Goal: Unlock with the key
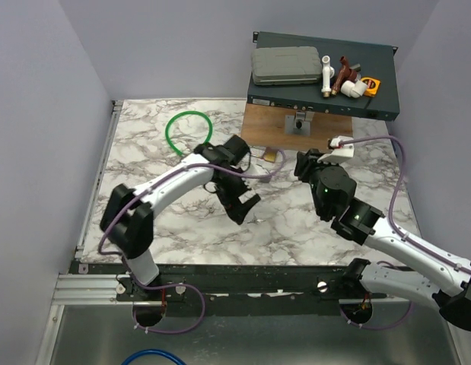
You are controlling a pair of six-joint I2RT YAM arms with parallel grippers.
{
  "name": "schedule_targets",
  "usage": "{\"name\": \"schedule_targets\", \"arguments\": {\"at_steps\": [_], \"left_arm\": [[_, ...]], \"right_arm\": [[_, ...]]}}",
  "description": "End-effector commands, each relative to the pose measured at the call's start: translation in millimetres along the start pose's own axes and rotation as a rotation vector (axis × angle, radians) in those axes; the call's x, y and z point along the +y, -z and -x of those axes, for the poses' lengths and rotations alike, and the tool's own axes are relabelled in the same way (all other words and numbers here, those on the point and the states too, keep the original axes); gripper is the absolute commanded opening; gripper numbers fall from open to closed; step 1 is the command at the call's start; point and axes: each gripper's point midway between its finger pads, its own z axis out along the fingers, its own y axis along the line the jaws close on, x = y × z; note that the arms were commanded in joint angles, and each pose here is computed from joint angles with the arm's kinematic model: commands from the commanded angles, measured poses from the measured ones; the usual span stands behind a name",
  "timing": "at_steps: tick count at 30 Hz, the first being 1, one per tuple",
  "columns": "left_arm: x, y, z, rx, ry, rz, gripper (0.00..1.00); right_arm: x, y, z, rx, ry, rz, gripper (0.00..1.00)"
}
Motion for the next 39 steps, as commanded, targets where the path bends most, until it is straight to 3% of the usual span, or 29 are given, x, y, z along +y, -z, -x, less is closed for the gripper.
{"name": "schedule_targets", "arguments": {"at_steps": [1,6,9,15,19,28,39], "left_arm": [[-2,71,-42,-0.083,0.085,-0.022,0.99],[18,122,-98,-0.167,0.220,0.020,0.99],[33,144,-125,-0.219,0.286,0.089,0.99],[96,191,-165,-0.380,0.540,0.318,0.99],[115,210,-171,-0.500,0.676,0.304,0.99],[111,214,-174,-0.558,0.672,0.302,0.99],[109,213,-169,-0.585,0.624,0.282,0.99]], "right_arm": [[32,-9,-7,0.045,0.030,0.104,0.46],[81,-36,-46,0.148,0.094,0.208,0.60],[111,-60,-80,0.211,0.142,0.247,0.63],[190,-114,-136,0.295,0.201,0.358,0.71],[229,-157,-186,0.362,0.285,0.356,0.78],[256,-214,-268,0.431,0.394,0.283,0.85],[266,-238,-297,0.372,0.394,0.283,0.86]]}}
